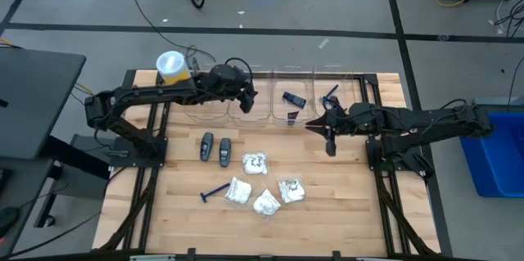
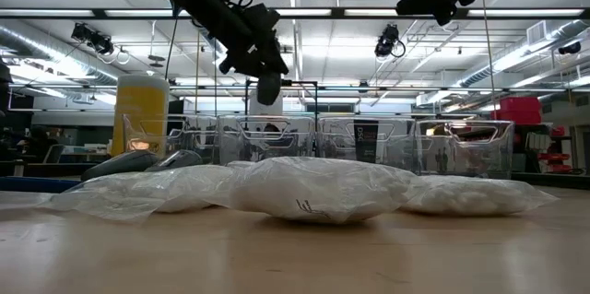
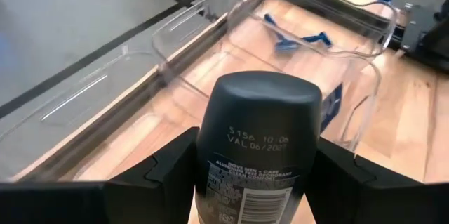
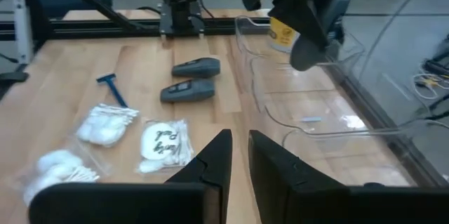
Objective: Pick & Place Travel size toiletries
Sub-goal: Put the black deodorant into the middle left transparent bin
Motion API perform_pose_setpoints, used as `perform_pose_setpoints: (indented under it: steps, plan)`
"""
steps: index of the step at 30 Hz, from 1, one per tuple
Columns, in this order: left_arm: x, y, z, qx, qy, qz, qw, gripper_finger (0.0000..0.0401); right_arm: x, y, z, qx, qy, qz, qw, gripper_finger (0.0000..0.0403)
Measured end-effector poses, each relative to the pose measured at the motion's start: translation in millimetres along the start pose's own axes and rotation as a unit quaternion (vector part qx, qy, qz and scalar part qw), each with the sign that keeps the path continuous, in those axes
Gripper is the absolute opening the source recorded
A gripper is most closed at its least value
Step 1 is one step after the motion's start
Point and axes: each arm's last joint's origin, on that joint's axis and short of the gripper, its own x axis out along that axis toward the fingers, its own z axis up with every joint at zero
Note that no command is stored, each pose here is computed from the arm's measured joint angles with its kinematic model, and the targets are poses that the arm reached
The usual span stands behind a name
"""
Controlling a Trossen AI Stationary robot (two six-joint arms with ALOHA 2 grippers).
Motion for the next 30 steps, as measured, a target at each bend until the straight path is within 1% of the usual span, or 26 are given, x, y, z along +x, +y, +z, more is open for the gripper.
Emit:
perform_pose_setpoints:
  steps: [3,5,7,11,15,17,30]
  plan:
    - [6.6,2.1,-3.5,-0.010,0.011,0.005,1.000,0.0218,0.2,-0.4,-0.2,0.000,0.001,-0.007,1.000,0.0054]
    - [14.4,4.2,-10.7,-0.011,0.034,0.008,0.999,0.0220,0.2,-0.4,-0.2,0.000,0.001,-0.007,1.000,0.0053]
    - [24.1,4.1,-14.6,-0.011,0.038,0.008,0.999,0.0221,0.3,-0.6,-0.3,0.000,0.002,-0.008,1.000,0.0053]
    - [38.2,4.7,-26.3,-0.020,0.068,0.012,0.997,0.0222,0.3,-0.7,-0.6,0.001,0.003,-0.008,1.000,0.0053]
    - [45.8,4.8,-32.1,-0.020,0.080,0.012,0.997,0.0223,0.3,-0.7,-1.0,0.001,0.005,-0.009,1.000,0.0052]
    - [46.9,5.7,-34.4,-0.022,0.088,0.013,0.996,0.0223,0.4,-0.8,-1.1,0.001,0.005,-0.009,1.000,0.0050]
    - [46.5,6.0,-34.2,-0.034,0.089,0.015,0.995,0.0224,0.5,-1.2,-1.2,0.001,0.006,-0.010,1.000,0.0050]
